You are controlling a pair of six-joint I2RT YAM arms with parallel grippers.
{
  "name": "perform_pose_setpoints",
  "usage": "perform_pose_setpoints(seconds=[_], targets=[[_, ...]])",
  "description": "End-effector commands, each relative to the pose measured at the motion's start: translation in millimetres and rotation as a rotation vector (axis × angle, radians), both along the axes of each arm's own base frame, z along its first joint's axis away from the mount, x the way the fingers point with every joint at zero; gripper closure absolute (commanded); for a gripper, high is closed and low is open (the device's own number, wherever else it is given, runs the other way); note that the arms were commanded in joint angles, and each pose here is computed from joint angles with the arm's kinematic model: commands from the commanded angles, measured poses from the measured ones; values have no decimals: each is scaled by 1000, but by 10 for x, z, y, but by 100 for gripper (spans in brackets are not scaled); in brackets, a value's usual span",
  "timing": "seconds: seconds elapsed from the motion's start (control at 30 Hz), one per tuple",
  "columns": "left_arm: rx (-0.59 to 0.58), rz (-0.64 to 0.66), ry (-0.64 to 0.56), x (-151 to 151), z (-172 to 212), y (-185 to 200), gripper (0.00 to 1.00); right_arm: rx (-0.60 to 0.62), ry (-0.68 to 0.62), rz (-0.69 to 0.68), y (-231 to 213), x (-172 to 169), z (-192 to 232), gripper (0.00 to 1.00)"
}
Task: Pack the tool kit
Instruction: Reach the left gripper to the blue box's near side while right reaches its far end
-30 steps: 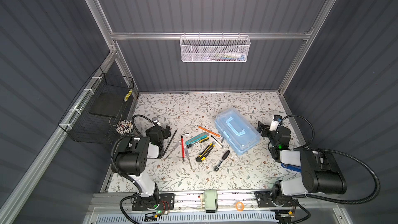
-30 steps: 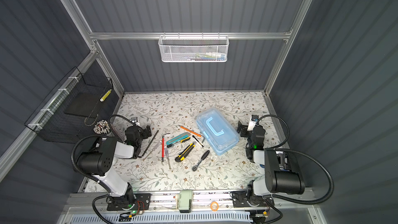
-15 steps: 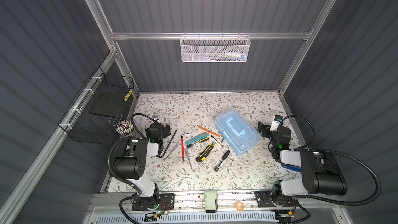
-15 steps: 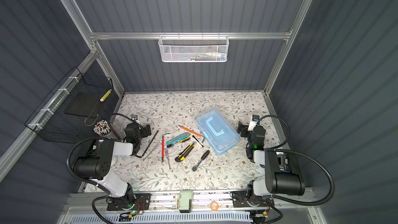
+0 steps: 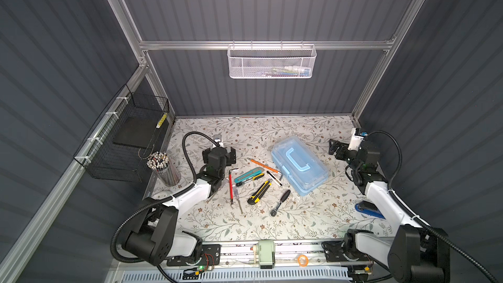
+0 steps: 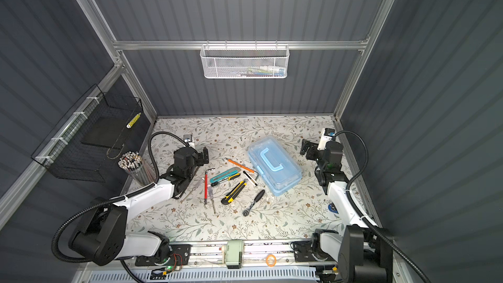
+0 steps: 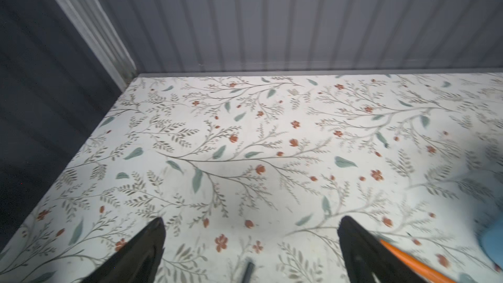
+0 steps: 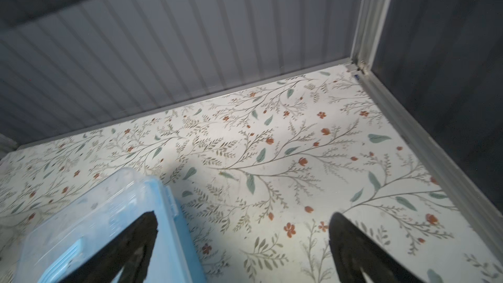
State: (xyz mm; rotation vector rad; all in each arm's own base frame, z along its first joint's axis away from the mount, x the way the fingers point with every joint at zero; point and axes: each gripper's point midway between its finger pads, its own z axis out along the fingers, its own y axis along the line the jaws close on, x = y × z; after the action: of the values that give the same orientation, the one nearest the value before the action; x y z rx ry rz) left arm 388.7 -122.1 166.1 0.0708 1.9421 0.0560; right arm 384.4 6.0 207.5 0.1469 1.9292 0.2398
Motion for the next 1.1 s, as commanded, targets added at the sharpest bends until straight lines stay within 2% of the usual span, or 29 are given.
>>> perform_pose_setpoints(seconds=[0.0, 0.1, 0.3, 0.4, 0.5, 0.77, 0.9, 1.07], targets=[[114, -62, -15, -192, 68, -308, 0, -40, 90, 129, 336, -125, -73, 1], [178, -161, -14, -379, 12, -684, 0, -100, 129, 218, 573, -178, -131, 1], [233, -361, 11, -663, -163, -1340, 0, -149, 160, 357, 910, -249, -232, 1], [294, -438, 18, -772, -250, -1613, 0, -175, 197, 418, 1040, -276, -295, 1], [303, -497, 27, -839, -308, -1804, 0, -204, 226, 470, 1150, -285, -348, 1], [269, -604, 77, -880, -409, -2120, 0, -268, 293, 531, 1281, -313, -504, 1], [305, -576, 106, -785, -440, -2182, 0, -317, 348, 489, 1218, -252, -641, 1], [319, -564, 116, -710, -455, -2263, 0, -320, 367, 435, 1158, -187, -670, 1]])
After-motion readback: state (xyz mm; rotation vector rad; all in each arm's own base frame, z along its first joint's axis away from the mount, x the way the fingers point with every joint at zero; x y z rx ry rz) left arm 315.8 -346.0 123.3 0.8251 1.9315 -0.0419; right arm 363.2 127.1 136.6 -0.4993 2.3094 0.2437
